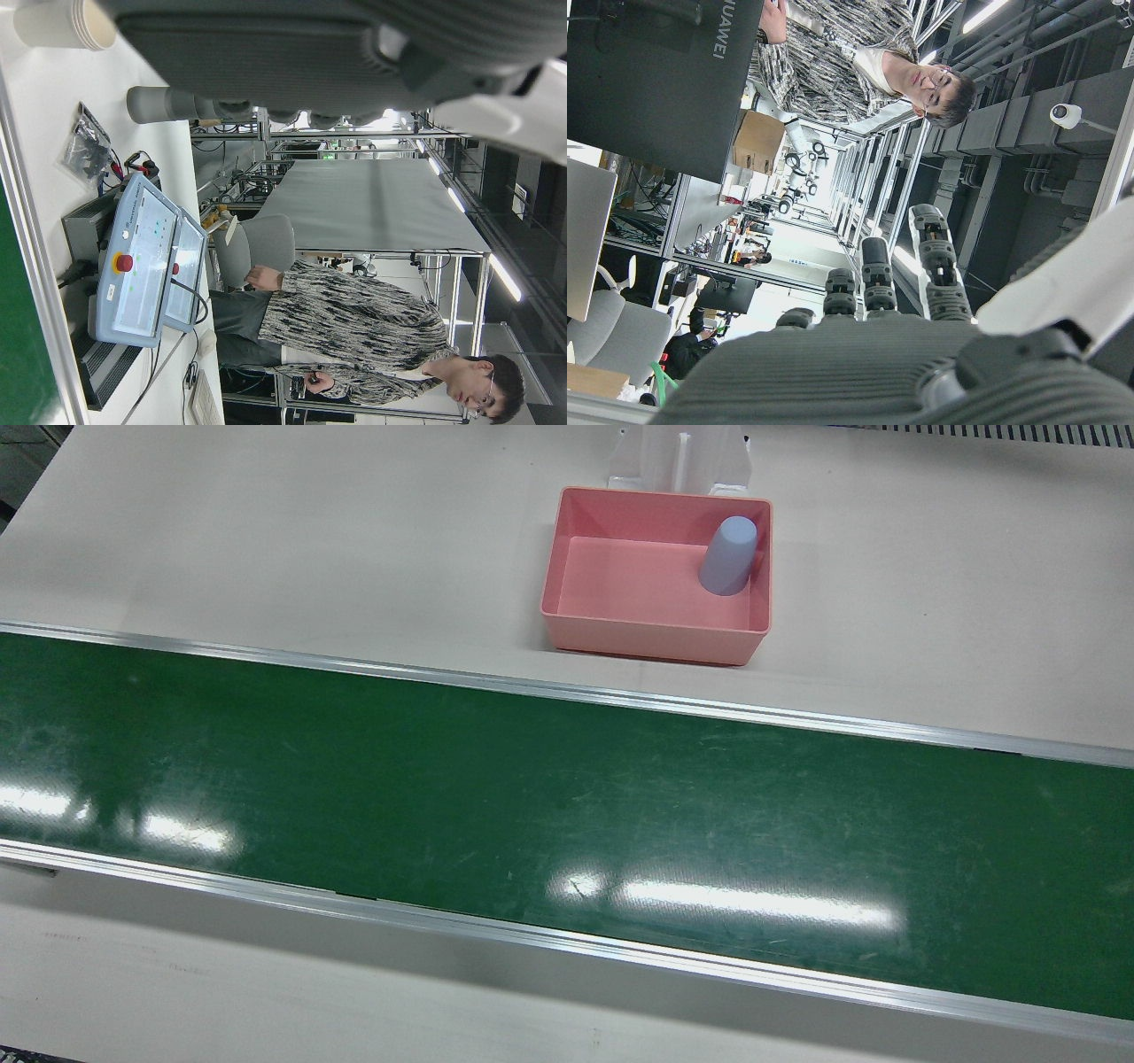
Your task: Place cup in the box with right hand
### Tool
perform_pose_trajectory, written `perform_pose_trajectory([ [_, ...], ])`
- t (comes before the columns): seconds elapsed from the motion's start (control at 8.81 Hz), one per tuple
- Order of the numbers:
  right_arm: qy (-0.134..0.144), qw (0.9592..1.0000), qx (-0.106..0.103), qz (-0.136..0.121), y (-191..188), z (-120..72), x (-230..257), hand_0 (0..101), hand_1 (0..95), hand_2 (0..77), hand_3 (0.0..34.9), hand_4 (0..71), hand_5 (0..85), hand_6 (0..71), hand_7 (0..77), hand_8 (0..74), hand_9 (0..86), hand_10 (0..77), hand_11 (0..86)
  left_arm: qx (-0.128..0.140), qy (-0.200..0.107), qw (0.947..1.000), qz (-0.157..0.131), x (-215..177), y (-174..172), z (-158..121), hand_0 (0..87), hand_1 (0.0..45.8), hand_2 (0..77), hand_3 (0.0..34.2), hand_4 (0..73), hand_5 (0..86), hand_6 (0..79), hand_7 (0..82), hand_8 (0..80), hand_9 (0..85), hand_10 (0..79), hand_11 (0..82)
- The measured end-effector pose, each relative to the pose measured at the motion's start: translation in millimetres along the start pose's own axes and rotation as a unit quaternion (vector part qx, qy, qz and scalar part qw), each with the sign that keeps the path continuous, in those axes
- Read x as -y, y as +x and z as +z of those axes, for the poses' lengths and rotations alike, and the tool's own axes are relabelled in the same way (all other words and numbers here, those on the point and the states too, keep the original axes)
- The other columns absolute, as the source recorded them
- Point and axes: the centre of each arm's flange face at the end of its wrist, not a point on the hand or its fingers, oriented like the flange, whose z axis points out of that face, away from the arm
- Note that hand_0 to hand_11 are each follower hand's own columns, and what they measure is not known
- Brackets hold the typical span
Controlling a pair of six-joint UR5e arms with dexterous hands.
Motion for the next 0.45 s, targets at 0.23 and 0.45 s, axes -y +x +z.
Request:
perform_pose_trajectory([
  [0.23,0.000,1.0000,-0.002,0.000,0.2,-0.1,1.4,25,3.3,9.8,0.0,15.3,0.5,7.1,30.0,5.4,14.2,0.5,0.5,0.000,0.000,1.0000,0.000,-0.2,-0.1,0.0,0.0,0.5,1.1,0.0,1.1,0.0,0.0,0.0,0.0,0.0,0.0,0.0],
  [0.45,0.001,1.0000,-0.002,-0.001,-0.1,-0.2,2.0,27,3.3,8.2,0.0,14.2,0.5,6.5,27.3,5.4,13.1,0.5,0.5,0.000,0.001,1.0000,0.000,1.5,-0.2,-0.7,0.0,0.5,1.1,0.0,1.1,0.5,0.0,0.0,0.0,0.0,0.0,0.0],
])
